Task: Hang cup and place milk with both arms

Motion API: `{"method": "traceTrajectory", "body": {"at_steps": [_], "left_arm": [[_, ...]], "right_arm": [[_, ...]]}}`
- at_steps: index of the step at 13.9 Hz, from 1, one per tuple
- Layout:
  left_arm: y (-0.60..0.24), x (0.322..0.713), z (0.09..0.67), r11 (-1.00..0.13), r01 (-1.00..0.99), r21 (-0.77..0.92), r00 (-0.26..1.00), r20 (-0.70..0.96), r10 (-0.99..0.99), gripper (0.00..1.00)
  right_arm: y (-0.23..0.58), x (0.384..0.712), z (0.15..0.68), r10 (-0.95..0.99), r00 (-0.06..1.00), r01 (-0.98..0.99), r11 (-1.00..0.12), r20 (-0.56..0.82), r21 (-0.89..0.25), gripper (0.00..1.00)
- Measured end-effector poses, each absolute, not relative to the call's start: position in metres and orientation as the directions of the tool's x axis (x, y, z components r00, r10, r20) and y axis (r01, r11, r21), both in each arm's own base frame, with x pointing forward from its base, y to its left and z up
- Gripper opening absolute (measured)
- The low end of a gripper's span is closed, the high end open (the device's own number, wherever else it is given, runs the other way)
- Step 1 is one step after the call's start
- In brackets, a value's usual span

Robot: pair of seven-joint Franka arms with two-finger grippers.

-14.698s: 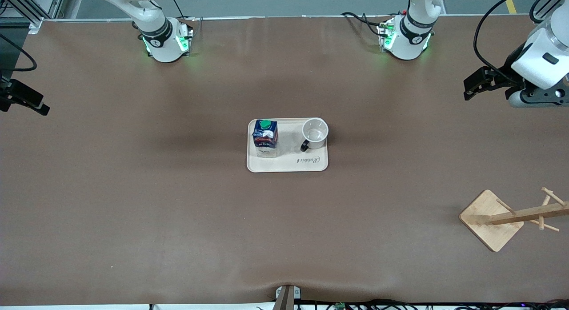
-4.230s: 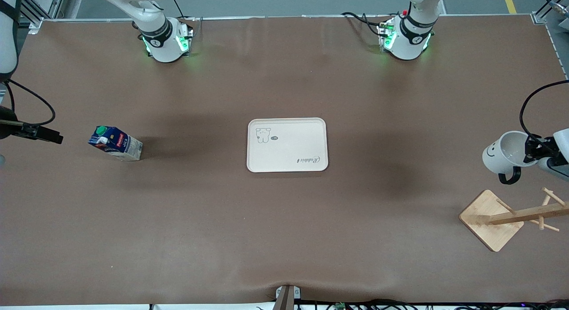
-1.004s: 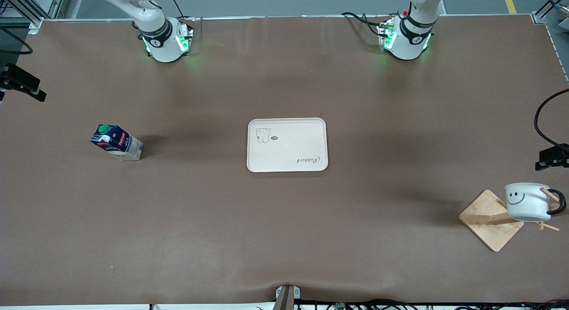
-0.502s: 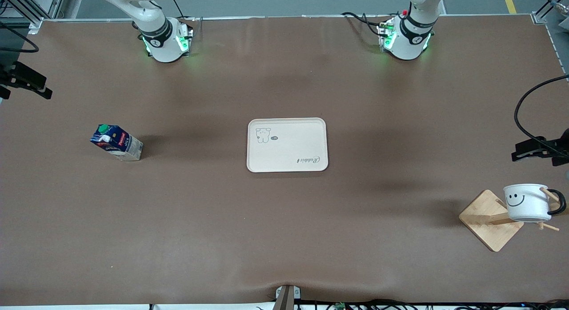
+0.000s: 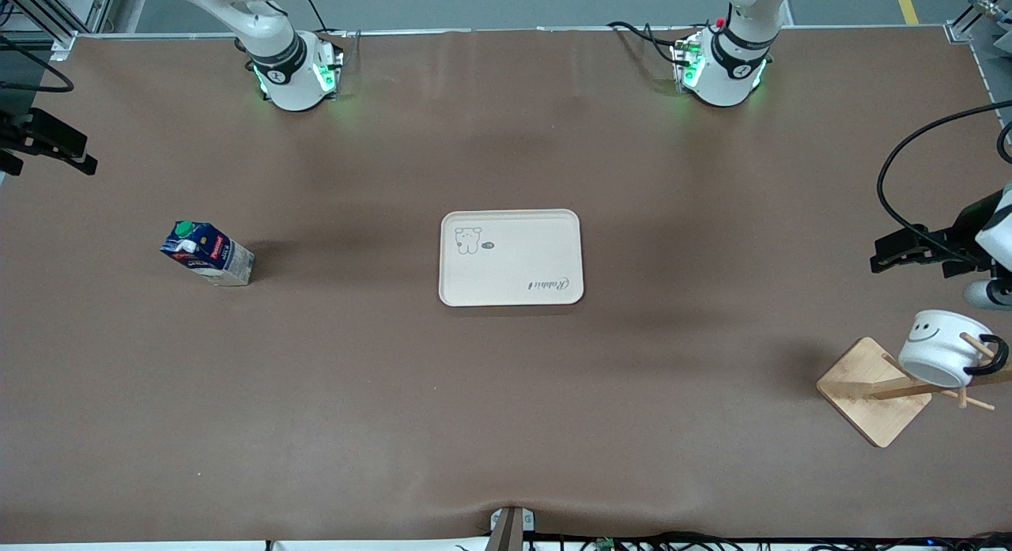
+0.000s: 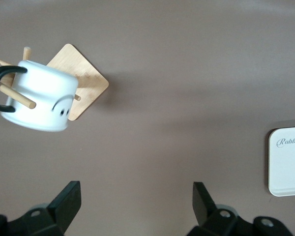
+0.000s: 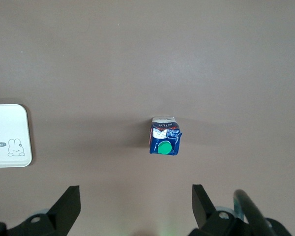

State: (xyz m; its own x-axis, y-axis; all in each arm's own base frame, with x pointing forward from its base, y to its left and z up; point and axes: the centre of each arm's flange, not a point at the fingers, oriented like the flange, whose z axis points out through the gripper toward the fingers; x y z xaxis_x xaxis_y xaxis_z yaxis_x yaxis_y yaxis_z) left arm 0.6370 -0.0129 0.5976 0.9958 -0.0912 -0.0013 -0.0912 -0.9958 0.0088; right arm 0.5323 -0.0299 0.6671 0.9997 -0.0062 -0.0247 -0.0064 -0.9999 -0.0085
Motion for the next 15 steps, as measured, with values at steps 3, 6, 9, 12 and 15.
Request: {"method": "traceTrajectory", "body": {"at_steps": [3, 6, 9, 12, 15], "left_arm": [[-0.023, 0.628, 0.609, -0.995, -0.08, -0.055, 0.997, -0.012, -0.079, 1.0], [-0.049, 0.608, 0.621, -0.991, -0.098, -0.094, 0.994, -0.051, -0.093, 1.0], [-0.065, 0.59, 0.625, -0.988, -0.111, -0.108, 0.992, -0.07, -0.104, 1.0], [-0.059, 0.582, 0.617, -0.994, -0.083, -0.065, 0.992, -0.097, -0.077, 1.0], [-0.064, 0.577, 0.608, -0.995, -0.092, -0.046, 0.99, -0.11, -0.087, 1.0]], "right_arm": [[-0.03, 0.532, 0.667, -0.007, 1.0, -0.007, -1.0, -0.027, -0.009, 1.0], [-0.03, 0.531, 0.666, -0.007, 0.999, -0.007, -1.0, -0.033, -0.009, 1.0], [-0.029, 0.531, 0.666, -0.005, 0.999, -0.005, -1.0, -0.039, -0.009, 1.0], [-0.018, 0.529, 0.667, 0.017, 0.999, 0.016, -1.0, -0.043, -0.01, 1.0], [-0.008, 0.529, 0.669, 0.035, 0.999, 0.035, -0.999, -0.041, -0.009, 1.0]]}}
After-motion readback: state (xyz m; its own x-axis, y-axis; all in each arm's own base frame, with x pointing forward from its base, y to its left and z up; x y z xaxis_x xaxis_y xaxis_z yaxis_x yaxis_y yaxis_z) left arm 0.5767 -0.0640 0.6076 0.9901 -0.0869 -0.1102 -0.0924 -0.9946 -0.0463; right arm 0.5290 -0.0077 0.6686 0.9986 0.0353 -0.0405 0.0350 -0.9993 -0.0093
